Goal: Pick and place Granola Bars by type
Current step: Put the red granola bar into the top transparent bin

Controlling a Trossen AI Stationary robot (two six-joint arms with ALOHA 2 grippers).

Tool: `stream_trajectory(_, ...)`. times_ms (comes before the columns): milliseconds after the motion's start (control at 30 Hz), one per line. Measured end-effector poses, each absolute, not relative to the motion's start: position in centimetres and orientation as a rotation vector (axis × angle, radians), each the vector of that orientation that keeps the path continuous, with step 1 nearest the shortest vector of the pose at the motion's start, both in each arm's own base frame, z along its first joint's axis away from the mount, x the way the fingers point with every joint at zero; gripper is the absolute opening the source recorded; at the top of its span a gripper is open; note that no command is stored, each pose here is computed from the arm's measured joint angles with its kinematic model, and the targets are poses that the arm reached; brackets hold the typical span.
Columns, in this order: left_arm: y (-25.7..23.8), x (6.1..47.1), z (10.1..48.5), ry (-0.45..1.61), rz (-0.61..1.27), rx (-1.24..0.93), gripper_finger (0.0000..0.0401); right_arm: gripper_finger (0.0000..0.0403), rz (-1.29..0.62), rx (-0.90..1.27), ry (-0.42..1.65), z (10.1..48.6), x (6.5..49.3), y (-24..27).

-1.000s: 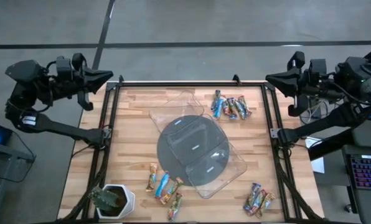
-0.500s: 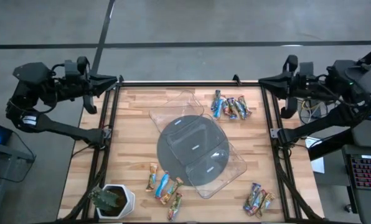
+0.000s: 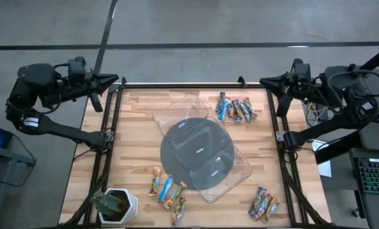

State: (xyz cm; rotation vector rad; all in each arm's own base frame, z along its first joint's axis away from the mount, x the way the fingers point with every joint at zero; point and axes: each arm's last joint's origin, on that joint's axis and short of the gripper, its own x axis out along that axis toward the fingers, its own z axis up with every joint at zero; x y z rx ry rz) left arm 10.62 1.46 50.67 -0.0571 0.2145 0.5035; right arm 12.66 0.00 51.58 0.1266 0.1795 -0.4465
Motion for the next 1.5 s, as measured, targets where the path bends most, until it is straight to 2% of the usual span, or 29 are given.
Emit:
stream_trajectory(233,1.5,11.6,49.6,0.323,0.509,-0.04,0.0,0.0008,-0.532,0.182,0.223,50.8,13.0,-0.1)
stream_trajectory(1100,1.5,13.5,49.0,0.38,0.506,-0.008,0.0,0.0008,-0.576,0.15,0.339,49.4,15.6,0.1)
stream_trajectory(1500,1.5,13.2,49.1,0.373,0.506,-0.009,0.0,0.0008,-0.889,0.277,0.356,48.6,14.4,-2.1)
